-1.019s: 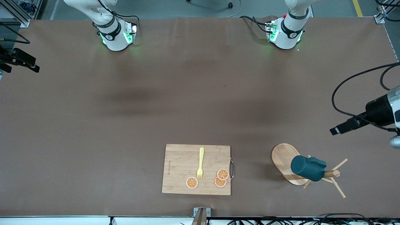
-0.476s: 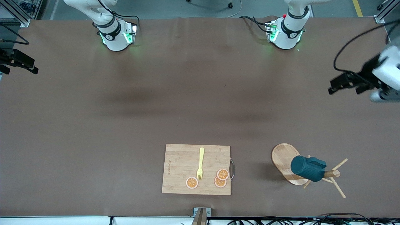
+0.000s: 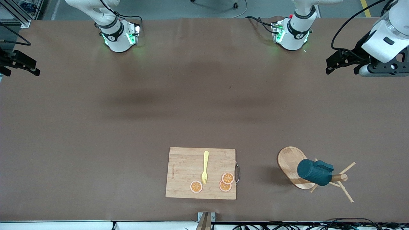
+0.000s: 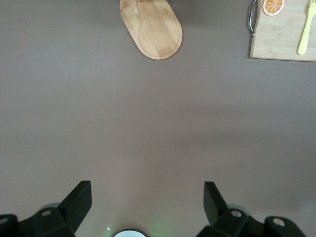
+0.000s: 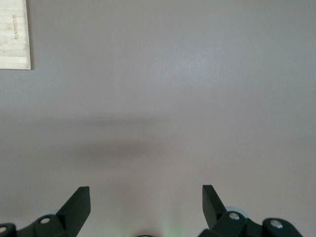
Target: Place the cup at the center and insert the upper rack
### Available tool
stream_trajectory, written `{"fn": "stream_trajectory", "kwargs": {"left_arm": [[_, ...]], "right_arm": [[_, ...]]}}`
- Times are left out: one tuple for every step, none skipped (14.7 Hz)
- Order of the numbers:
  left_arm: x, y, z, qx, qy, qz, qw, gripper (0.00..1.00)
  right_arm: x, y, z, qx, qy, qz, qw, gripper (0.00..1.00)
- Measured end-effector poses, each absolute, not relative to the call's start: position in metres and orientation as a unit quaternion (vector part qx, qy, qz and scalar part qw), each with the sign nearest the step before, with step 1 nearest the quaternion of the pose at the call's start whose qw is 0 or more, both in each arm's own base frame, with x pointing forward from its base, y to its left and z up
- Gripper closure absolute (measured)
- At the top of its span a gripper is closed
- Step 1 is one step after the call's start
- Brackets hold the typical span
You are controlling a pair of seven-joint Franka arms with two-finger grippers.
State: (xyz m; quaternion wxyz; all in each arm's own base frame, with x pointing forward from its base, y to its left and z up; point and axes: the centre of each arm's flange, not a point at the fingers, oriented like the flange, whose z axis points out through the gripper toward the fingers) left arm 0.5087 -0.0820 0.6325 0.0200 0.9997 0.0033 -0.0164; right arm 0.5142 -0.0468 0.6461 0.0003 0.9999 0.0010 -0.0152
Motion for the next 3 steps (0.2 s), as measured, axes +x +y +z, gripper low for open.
{"fn": "stream_trajectory", "kwargs": {"left_arm": [[0.5085,-0.0808,0.632,1.0,0.003,-0.017,0.02,0.0],[0.5087,-0.0799,0.6314,1.0,0.004,-0.017,0.02,0.0],[0.5089,-0.0794,0.6311,1.0,0.004,-0.017,0.02,0.0]], "right_arm": [[0.5142,-0.0465,0.646,1.0,0.001,-0.015,0.0,0.0],[0.5142,-0.0464,0.646,1.0,0.001,-0.015,0.0,0.0],[0.5142,-0.0464,0.646,1.0,0.001,-0.015,0.0,0.0]]}}
